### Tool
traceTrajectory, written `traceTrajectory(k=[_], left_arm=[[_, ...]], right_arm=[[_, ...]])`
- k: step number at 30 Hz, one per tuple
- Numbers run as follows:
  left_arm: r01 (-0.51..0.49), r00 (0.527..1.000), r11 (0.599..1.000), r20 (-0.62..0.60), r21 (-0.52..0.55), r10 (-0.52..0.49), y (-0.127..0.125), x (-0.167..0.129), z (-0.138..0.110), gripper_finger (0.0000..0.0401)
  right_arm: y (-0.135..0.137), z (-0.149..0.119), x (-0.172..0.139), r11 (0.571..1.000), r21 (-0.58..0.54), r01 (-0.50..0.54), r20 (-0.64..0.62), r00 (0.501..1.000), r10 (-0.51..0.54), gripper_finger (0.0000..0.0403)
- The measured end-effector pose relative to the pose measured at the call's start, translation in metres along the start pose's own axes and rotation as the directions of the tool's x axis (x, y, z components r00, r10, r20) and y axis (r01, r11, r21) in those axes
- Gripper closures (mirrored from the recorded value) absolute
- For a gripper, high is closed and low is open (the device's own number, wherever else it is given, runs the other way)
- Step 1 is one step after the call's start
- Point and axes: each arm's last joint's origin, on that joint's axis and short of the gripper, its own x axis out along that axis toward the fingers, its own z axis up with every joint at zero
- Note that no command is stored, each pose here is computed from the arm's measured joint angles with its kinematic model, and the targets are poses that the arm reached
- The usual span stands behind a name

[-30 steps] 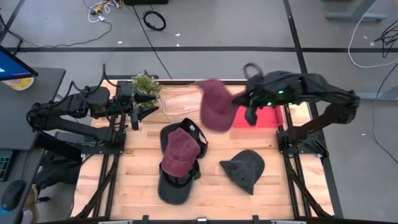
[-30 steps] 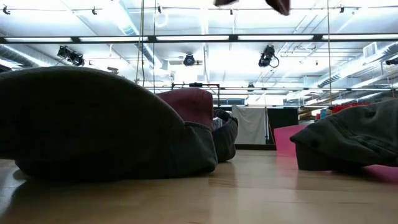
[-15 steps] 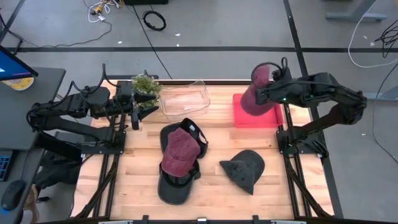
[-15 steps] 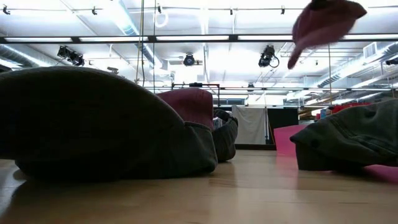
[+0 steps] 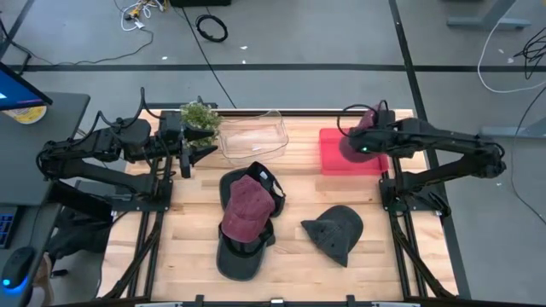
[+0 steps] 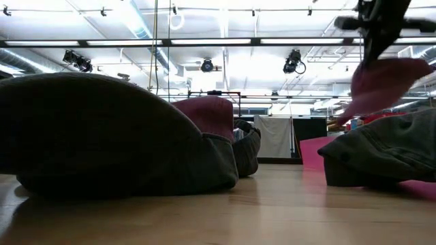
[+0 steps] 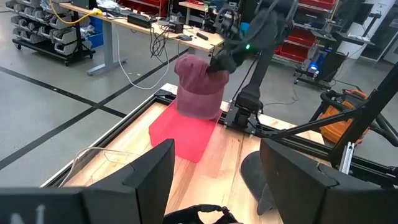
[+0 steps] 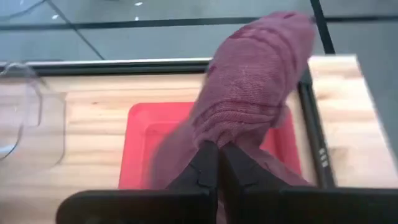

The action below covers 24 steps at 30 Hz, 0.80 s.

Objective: Pick & Place hat
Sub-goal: Put the right red cap into the red bin

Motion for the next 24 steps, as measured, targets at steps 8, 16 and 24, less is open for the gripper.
traceTrajectory(k=[8,16,24], left_arm=[[0.004,1.0,1.0,-0.001,-0.001,-0.004,0.0,0.0,0.0,0.0161],[0.011,1.0,1.0,-0.004,-0.009,-0.011,0.0,0.0,0.0,0.0161],[0.01,1.0,1.0,-0.004,-0.028,-0.01,0.0,0.0,0.0,0.0161]], right_arm=[[0.005,-0.028,0.043,0.982,0.186,-0.014,0.085,0.996,-0.002,0.0403],[-0.004,-0.055,0.074,0.965,0.259,0.042,0.063,0.996,-0.061,0.0403],[-0.016,-0.072,0.09,0.958,0.266,0.106,0.029,0.993,-0.118,0.0403]])
